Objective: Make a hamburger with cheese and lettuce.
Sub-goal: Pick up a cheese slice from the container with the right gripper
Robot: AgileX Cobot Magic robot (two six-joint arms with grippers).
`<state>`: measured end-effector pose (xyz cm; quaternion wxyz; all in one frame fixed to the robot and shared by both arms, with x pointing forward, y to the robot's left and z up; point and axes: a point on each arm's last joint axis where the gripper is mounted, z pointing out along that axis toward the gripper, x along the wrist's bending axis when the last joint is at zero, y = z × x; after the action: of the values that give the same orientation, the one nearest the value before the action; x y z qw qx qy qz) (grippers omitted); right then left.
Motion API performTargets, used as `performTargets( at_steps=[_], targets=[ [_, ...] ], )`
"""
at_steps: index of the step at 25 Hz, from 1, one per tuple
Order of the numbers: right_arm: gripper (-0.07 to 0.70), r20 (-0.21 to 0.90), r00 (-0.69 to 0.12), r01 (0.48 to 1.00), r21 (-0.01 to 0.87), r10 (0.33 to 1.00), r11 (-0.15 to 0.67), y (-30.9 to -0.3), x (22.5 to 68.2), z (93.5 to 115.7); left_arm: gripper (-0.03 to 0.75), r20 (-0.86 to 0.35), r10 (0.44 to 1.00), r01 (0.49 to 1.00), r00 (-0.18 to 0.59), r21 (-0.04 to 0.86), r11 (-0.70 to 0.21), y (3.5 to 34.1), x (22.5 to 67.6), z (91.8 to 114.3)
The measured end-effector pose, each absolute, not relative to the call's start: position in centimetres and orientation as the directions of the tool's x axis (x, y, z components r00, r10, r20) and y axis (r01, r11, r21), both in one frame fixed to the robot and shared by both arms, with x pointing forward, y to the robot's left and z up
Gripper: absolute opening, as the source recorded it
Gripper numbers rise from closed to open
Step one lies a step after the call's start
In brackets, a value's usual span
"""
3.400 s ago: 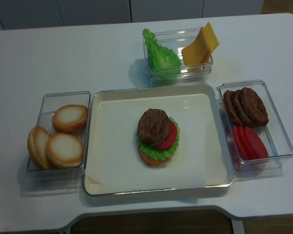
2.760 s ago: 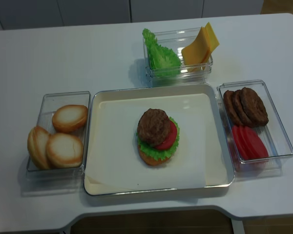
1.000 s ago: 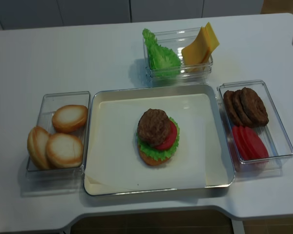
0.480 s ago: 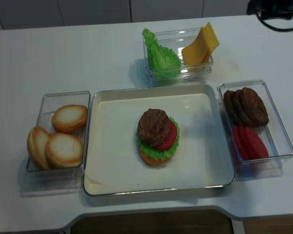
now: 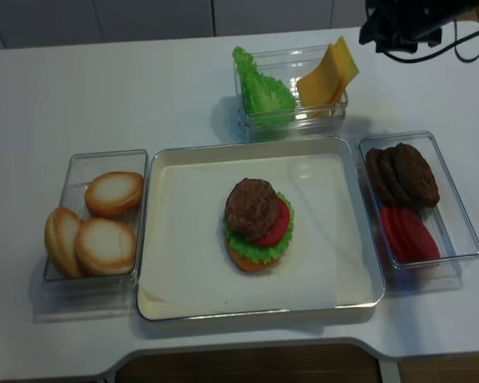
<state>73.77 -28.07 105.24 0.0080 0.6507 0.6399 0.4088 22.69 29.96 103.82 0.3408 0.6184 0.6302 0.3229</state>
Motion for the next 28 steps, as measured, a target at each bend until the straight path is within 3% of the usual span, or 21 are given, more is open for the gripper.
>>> performTargets(
  at_steps=[20, 28],
  targets=[
    [0.294, 0.625, -0.154, 0.836, 0.495, 0.765, -0.237, -27.4, 75.5, 101.5, 0.528, -0.03, 1.0, 0.559, -0.003, 0.828, 0.027, 30.0, 22.7, 103.8],
    [0.285, 0.624, -0.155, 0.839, 0.492, 0.766, -0.23, -27.4, 75.6, 101.0, 0.528, -0.03, 1.0, 0.559, -0.003, 0.828, 0.027, 30.0, 22.7, 103.8]
  ],
)
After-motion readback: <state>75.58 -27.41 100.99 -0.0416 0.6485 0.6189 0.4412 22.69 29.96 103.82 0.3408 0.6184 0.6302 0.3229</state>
